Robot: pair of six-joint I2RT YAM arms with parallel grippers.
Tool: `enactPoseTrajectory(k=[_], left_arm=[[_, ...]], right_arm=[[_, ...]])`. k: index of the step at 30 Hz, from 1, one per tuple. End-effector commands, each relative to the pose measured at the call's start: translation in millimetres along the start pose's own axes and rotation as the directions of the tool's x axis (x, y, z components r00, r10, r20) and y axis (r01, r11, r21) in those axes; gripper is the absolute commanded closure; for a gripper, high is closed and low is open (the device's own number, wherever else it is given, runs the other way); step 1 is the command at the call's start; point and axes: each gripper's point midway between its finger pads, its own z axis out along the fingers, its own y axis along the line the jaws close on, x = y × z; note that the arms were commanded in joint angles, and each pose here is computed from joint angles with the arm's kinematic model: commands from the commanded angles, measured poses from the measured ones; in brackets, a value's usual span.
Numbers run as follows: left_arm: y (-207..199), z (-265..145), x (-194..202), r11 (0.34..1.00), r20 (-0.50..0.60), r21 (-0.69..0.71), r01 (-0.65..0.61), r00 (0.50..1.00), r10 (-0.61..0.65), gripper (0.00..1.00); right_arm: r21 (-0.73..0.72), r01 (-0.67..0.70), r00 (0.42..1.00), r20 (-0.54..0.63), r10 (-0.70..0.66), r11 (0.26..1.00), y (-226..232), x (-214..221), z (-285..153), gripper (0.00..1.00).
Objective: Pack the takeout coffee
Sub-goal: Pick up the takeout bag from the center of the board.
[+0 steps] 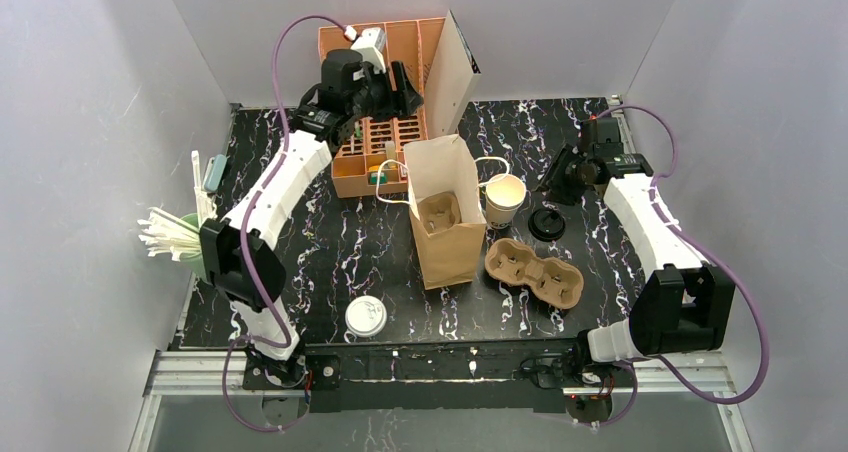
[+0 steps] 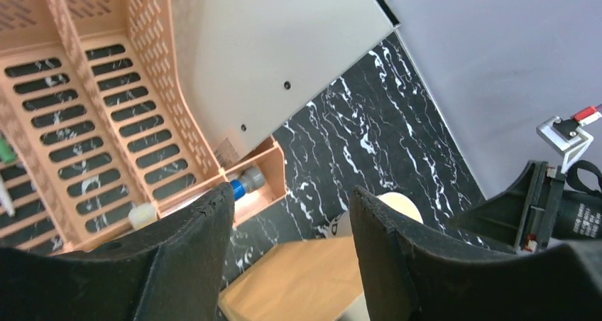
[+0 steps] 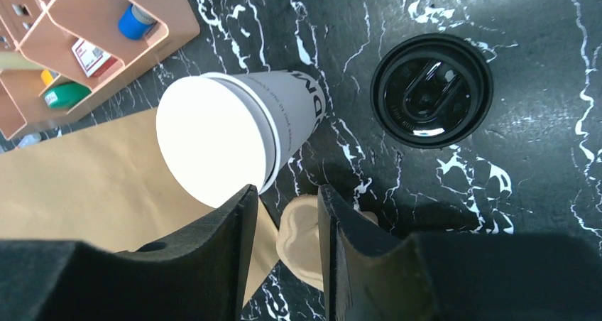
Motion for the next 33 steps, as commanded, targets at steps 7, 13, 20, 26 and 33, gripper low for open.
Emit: enactPoseTrajectory(k=[7, 13, 20, 26, 33], left_arm=[[-63, 31, 34, 0.908, -0.006, 0.243, -0.342, 0.935, 0.354, 0.31], [-73, 25, 70, 0.829, -0.104, 0.343, -0.443, 0.859, 0.502, 0.34], [-59, 11, 58, 0.805, -0.124, 0.264, -0.532, 0.809, 0.575, 0.30], [-73, -20, 19, 0.793, -0.019, 0.215, -0.570, 0.810, 0.587, 0.14], [-92, -52, 33, 0.776, -0.029, 0.335, -0.534, 0.818, 0.575, 0.08]], right_arm=[[-0.031, 0.041, 0.994, -0.105, -0.044, 0.999, 10, 19, -18, 0.55], [-0.020, 0.047, 0.992, -0.119, -0.049, 0.999, 9, 20, -16, 0.54], [-0.005, 0.058, 0.992, -0.112, -0.058, 0.998, 9, 13, -14, 0.49], [-0.017, 0.073, 0.991, -0.107, -0.075, 0.997, 16, 4, -15, 0.47], [-0.011, 0.100, 0.990, -0.100, -0.101, 0.995, 19, -2, -13, 0.47]])
